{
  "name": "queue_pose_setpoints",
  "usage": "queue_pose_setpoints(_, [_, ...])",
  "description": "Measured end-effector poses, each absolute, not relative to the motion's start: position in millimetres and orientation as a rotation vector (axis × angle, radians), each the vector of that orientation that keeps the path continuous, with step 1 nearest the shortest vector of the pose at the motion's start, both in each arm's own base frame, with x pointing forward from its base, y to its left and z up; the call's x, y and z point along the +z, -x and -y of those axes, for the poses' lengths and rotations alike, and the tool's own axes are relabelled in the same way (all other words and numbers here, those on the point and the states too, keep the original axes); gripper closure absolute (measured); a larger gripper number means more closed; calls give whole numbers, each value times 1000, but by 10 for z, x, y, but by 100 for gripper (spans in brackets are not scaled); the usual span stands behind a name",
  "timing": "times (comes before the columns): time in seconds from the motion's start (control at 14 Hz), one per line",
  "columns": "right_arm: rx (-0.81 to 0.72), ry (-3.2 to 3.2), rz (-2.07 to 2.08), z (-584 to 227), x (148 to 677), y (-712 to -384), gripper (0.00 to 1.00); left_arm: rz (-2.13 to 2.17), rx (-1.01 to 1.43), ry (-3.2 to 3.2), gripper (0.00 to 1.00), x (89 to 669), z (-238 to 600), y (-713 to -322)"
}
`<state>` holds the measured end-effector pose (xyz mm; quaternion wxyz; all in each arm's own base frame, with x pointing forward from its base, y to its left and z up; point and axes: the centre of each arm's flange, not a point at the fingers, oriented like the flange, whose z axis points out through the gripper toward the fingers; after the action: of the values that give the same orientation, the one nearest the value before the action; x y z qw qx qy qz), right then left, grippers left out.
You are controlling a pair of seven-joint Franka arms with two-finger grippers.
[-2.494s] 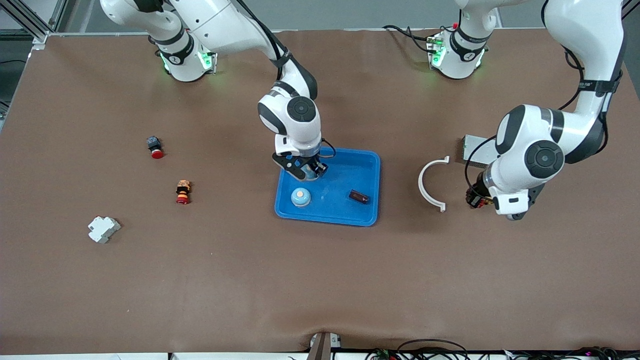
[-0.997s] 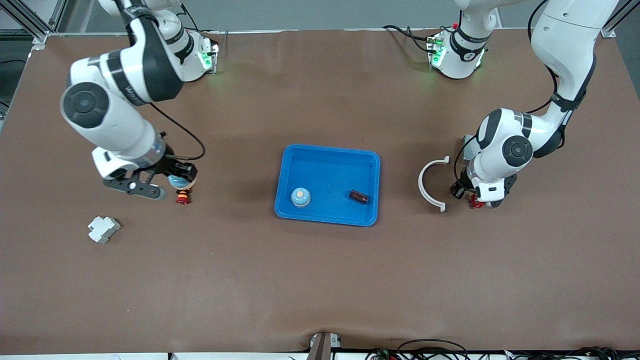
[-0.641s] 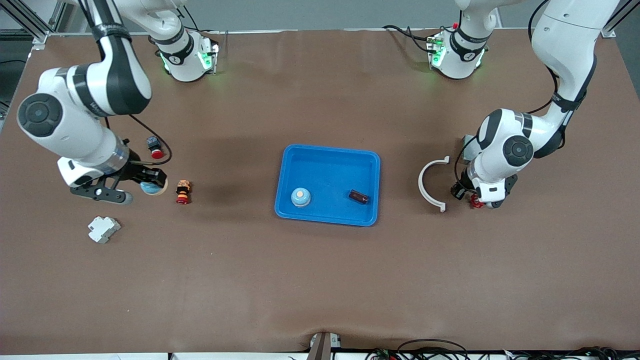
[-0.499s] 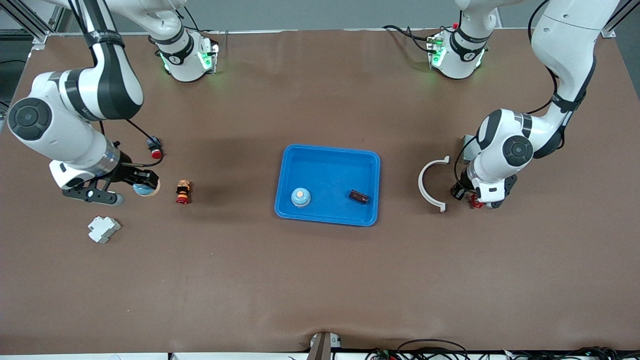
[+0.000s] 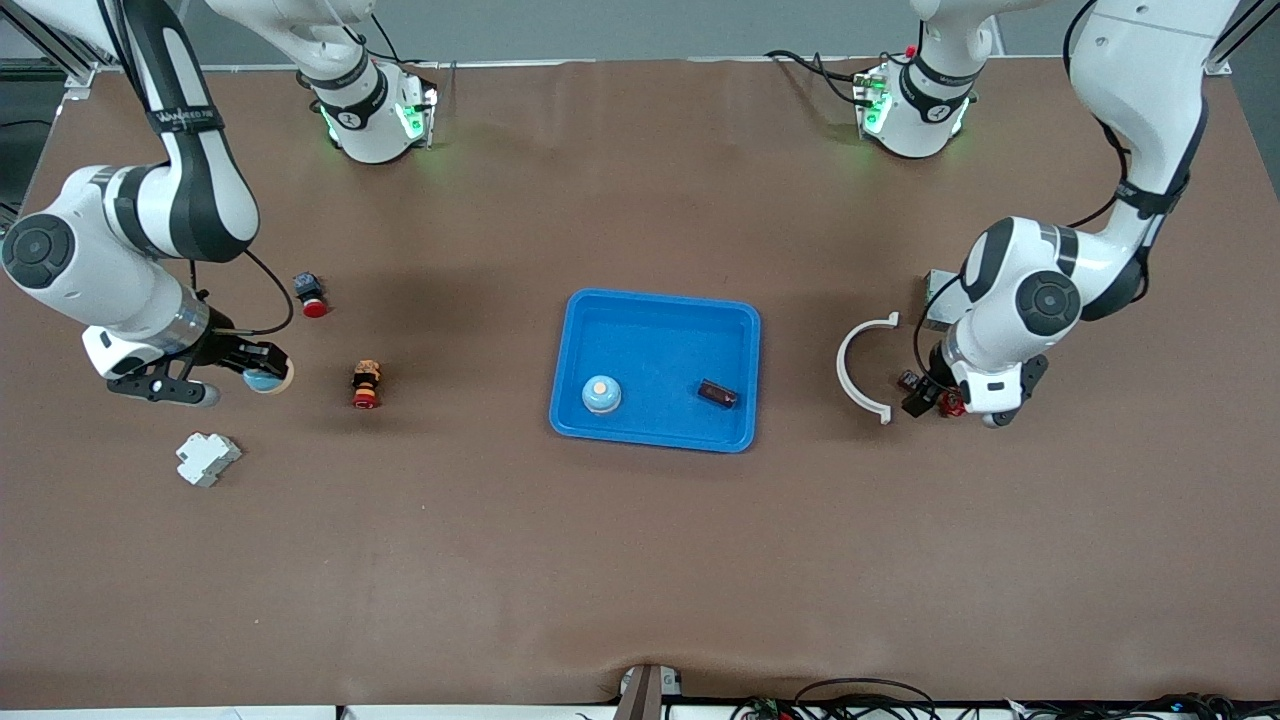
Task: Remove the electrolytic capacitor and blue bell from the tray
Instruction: 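Lower the capacitor beside the valve while the right gripper lowers the bell, then grasp the second capacitor with the left gripper while the right gripper releases the bell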
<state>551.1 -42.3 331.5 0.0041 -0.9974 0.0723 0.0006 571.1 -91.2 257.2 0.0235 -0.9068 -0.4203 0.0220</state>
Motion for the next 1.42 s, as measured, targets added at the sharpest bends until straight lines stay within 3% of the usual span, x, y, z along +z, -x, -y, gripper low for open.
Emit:
queue_pose_setpoints(0.21, [8,3123,-227,492,3088,-5503,37,1261,64,2815,0,3150,1224,-5943])
queue_pose_setpoints(0.43, [2,3124,-231,557,2721,-5544,37,1308,44,2824,4,3333,1619,-5961])
queue_pose_setpoints(0.57, [-2,3124,-231,614,2517,-5557,37,1327,50,2828,8,3324,1883,-5950])
queue_pose_setpoints(1.42, [-31,3127,-225,798,2124,-5557,37,1590,131,2816,10,2863,3392,-5888])
